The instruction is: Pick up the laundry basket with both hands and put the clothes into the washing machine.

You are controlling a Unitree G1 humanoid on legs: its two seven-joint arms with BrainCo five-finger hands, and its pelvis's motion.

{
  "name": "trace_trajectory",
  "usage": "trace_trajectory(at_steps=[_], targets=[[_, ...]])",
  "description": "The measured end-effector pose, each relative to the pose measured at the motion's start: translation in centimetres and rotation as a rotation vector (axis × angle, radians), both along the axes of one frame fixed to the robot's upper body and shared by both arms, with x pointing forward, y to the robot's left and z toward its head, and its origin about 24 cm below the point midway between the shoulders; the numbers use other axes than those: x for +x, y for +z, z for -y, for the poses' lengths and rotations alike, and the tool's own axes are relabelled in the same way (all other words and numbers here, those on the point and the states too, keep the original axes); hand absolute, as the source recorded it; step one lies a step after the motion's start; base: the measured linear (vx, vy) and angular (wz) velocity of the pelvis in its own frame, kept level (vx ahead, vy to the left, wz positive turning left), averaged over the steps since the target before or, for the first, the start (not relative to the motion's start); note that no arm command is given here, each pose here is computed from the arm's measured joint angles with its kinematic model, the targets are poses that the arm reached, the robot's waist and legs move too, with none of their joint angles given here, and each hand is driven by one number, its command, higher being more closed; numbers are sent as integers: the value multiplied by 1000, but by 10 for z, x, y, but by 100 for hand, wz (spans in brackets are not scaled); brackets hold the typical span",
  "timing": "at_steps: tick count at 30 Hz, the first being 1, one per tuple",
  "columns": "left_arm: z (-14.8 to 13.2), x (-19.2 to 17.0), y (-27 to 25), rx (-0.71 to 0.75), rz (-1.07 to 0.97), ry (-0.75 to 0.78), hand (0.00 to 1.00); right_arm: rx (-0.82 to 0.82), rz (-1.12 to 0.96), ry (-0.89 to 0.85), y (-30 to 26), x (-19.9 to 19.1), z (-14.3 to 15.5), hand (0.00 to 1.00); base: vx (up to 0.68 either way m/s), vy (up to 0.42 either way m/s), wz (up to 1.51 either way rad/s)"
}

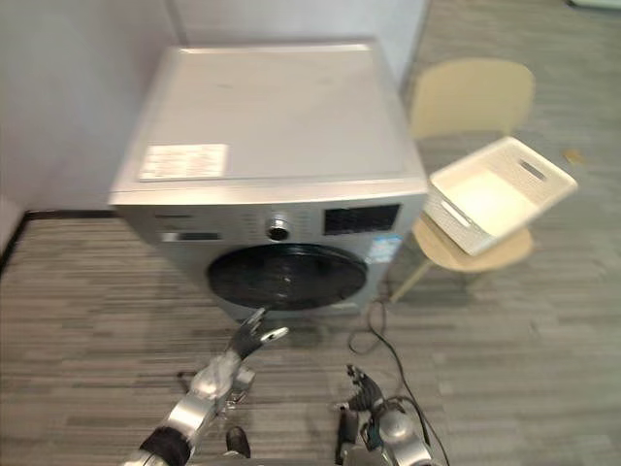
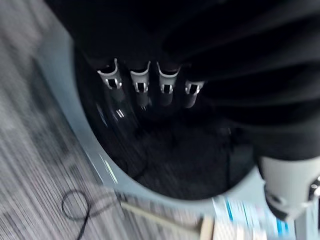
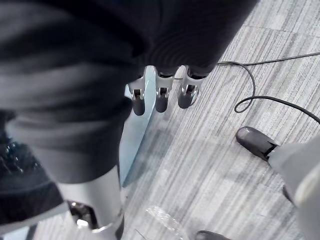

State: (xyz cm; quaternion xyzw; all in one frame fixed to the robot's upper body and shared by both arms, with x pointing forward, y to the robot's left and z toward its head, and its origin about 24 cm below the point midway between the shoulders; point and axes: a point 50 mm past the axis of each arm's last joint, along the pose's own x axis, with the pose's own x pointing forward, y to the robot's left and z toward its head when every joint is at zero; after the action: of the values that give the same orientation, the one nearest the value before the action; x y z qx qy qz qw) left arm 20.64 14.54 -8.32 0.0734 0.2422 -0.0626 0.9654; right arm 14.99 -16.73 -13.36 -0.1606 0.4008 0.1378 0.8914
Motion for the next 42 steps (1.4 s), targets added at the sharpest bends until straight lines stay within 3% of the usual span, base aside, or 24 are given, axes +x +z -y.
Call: trace_trajectory(at_steps=[5,8,11,16,31,38,42], targets=[[-39,-37,-11,43,-22,238,0,-62,-107,-188,-13,-37,34,0,-17,235,201],[-60,-58,-18,112,-65,347,0,-64,-136,-295,-18,-47,39,0,101,280,143],[-64,-79,-30,198,-142,323,0,-45,-137,-401,-19,-50,42,0,180,318,146],[-77,-92,-39,269,-213,288,0,40,-90,-438,-18,-41,20,0,243,104,131],[-43,-89,-53,11,-299,418,0,103,-46,-545,-12,-40,17,0,278,-203,93],[-53,-91,-52,-37,-294,551,0,112,-58,-528,-13,-39,9,0,226,-114,50],[-53,-92,-53,-28,-313,554,0,96,-70,-534,-15,-42,14,0,134,105,26]])
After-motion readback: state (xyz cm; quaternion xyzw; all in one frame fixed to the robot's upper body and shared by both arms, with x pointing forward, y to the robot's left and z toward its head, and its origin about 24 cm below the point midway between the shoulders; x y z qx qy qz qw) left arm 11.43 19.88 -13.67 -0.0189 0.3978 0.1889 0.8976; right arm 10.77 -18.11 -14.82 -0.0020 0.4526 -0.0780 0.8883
